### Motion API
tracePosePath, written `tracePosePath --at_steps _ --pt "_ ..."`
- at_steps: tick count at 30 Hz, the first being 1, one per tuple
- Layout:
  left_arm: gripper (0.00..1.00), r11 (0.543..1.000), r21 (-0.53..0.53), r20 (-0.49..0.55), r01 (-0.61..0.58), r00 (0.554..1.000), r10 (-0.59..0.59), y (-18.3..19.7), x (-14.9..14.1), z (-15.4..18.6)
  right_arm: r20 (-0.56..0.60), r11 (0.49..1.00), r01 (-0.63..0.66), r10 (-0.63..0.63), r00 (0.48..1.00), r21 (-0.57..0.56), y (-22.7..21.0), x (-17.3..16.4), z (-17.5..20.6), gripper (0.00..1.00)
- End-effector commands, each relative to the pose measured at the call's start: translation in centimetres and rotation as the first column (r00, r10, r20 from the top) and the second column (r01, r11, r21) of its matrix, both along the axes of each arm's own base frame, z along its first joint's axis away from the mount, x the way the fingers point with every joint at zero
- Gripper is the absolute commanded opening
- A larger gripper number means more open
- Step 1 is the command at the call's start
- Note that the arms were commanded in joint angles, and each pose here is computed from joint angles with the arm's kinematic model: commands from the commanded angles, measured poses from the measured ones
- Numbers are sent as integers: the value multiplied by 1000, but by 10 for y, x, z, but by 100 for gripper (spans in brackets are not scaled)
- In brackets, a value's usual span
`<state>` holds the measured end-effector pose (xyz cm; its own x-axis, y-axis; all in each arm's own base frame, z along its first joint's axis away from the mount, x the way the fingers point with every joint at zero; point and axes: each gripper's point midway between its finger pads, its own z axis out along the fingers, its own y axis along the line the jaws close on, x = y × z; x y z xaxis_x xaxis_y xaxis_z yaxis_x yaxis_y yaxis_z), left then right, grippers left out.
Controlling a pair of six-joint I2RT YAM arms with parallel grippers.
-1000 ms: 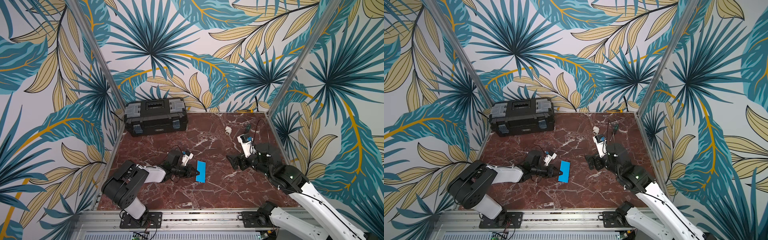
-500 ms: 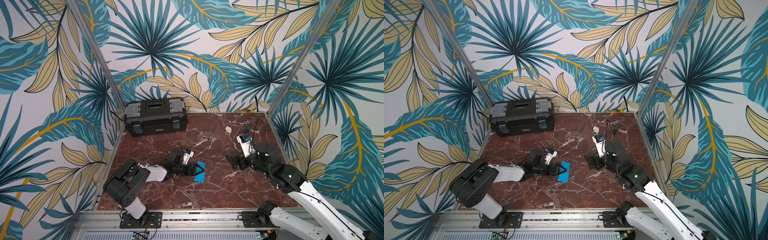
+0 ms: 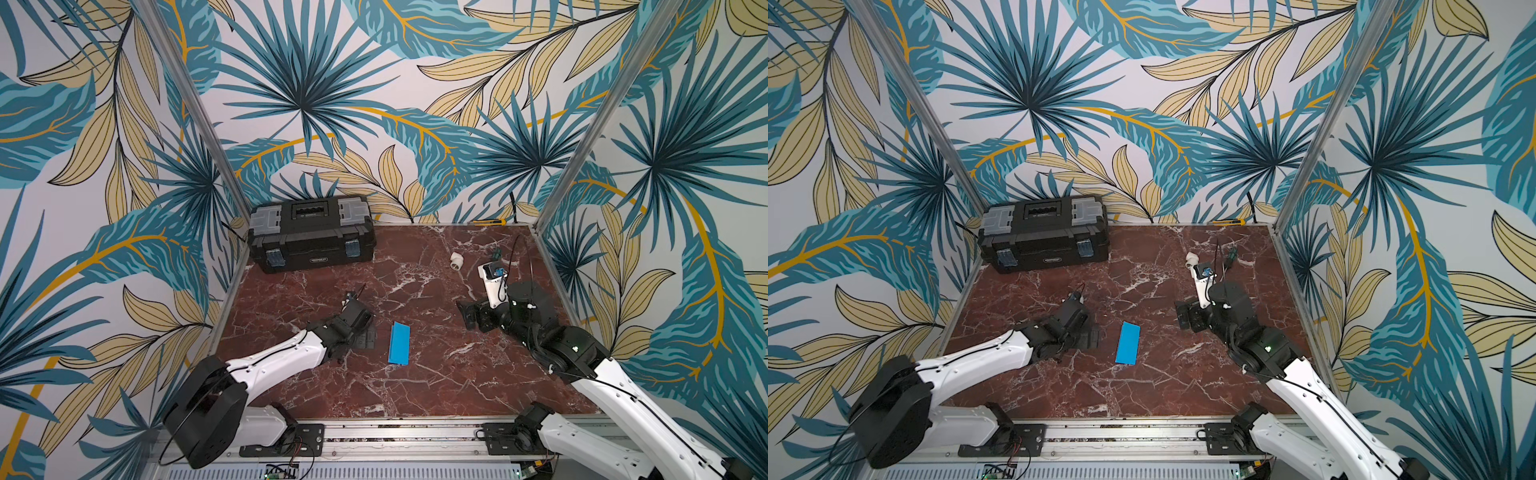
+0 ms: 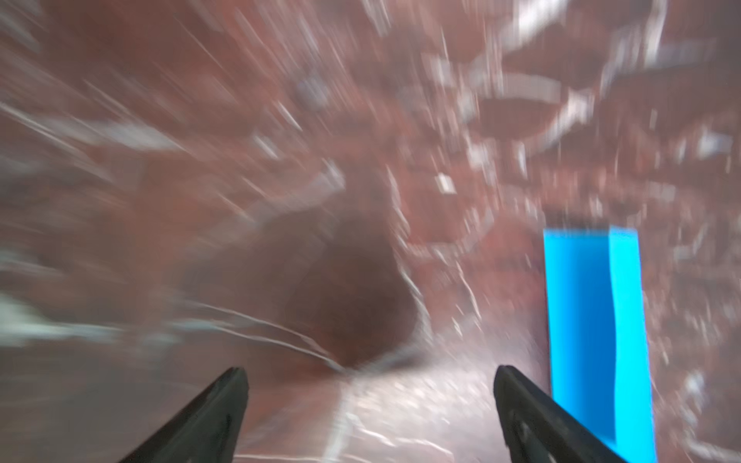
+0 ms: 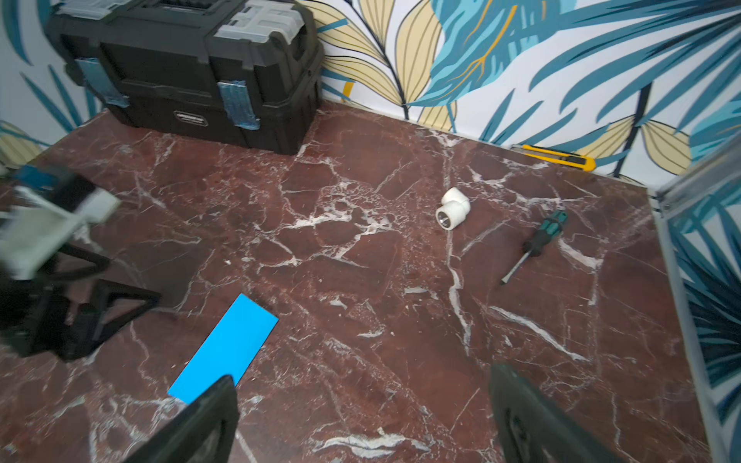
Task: Fold the square paper along the opposite sides
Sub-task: Place the paper at the center of the board, then reset both arms
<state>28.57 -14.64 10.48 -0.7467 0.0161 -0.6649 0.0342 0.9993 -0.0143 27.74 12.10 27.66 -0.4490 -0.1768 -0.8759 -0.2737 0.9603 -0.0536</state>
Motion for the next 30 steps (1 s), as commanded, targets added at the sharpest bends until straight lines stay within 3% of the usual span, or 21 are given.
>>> tracePosePath --at_steps 1,4,7,10,12,18,20,22,25,28,30 --pt "100 958 184 466 -222 877 114 58 34 126 105 984 166 -159 982 -69 -25 31 7 100" --pt "100 960 147 687 -238 723 74 77 38 180 179 942 300 -272 945 -152 -54 58 -11 100" --pt "100 971 121 775 -208 631 39 98 45 175 238 917 372 -333 912 -143 -84 78 -52 100" --pt "100 980 157 716 -120 698 -29 106 63 125 287 926 379 -364 886 6 -110 81 -97 100" --pt "100 971 182 670 -153 742 -8 118 72 91 340 930 359 -364 867 80 -119 79 -112 100" --pt "100 961 217 629 -173 778 -2 126 92 33 297 941 330 -337 893 75 -120 99 -154 100" --pt "100 965 192 645 -179 764 14 131 96 32 294 940 333 -339 894 70 -122 114 -158 100" --pt "100 978 161 609 -135 793 9 132 96 23 140 937 341 -349 927 78 -127 125 -170 100" --pt "100 985 159 614 -61 788 -51 124 107 16 155 944 307 -323 934 119 -129 124 -168 100" --pt "100 990 137 536 -24 843 -54 126 114 9 154 943 312 -327 932 116 -131 124 -168 100" --pt "100 992 116 541 -52 841 -19 133 117 10 156 943 312 -327 932 114 -130 124 -168 100"
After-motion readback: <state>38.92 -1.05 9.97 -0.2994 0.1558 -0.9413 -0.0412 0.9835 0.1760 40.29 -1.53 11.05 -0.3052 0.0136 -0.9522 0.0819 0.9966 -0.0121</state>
